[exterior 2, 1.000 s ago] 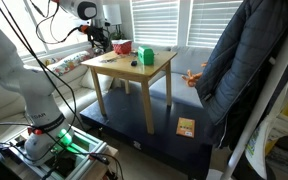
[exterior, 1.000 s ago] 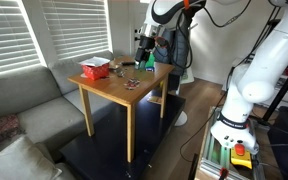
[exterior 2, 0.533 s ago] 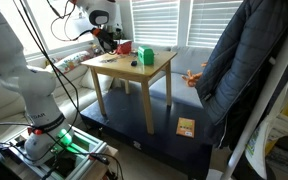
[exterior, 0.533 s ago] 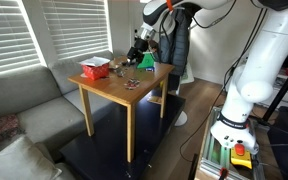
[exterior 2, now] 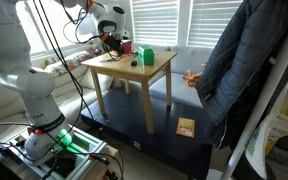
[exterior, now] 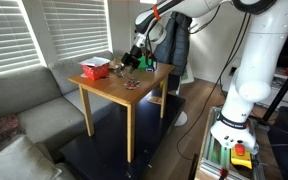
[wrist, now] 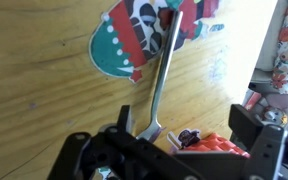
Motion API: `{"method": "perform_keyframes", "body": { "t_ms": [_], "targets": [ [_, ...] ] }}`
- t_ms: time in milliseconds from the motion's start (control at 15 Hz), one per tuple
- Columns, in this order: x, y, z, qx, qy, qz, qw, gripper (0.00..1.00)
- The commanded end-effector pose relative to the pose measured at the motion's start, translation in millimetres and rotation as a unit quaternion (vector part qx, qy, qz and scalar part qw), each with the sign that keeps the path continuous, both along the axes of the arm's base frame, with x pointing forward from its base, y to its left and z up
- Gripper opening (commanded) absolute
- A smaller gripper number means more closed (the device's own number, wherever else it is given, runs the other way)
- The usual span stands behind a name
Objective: Place the silver spoon upright
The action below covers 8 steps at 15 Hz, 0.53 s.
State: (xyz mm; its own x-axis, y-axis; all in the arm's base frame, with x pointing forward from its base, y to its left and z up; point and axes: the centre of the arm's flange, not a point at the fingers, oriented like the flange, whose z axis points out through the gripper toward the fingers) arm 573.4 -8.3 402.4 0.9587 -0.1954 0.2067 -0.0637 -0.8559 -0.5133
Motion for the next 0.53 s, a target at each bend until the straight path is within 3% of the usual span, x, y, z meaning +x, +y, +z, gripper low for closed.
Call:
{"method": "perform_keyframes", "body": {
  "t_ms": [0,467],
  "targets": [
    [22.4,3.6,-7.4,0.025,0.004,-0.03,0.9992,1.0],
    [39.8,13.5,-17.5,0.03,0.018,-0.059,0.9976,1.0]
  ]
}}
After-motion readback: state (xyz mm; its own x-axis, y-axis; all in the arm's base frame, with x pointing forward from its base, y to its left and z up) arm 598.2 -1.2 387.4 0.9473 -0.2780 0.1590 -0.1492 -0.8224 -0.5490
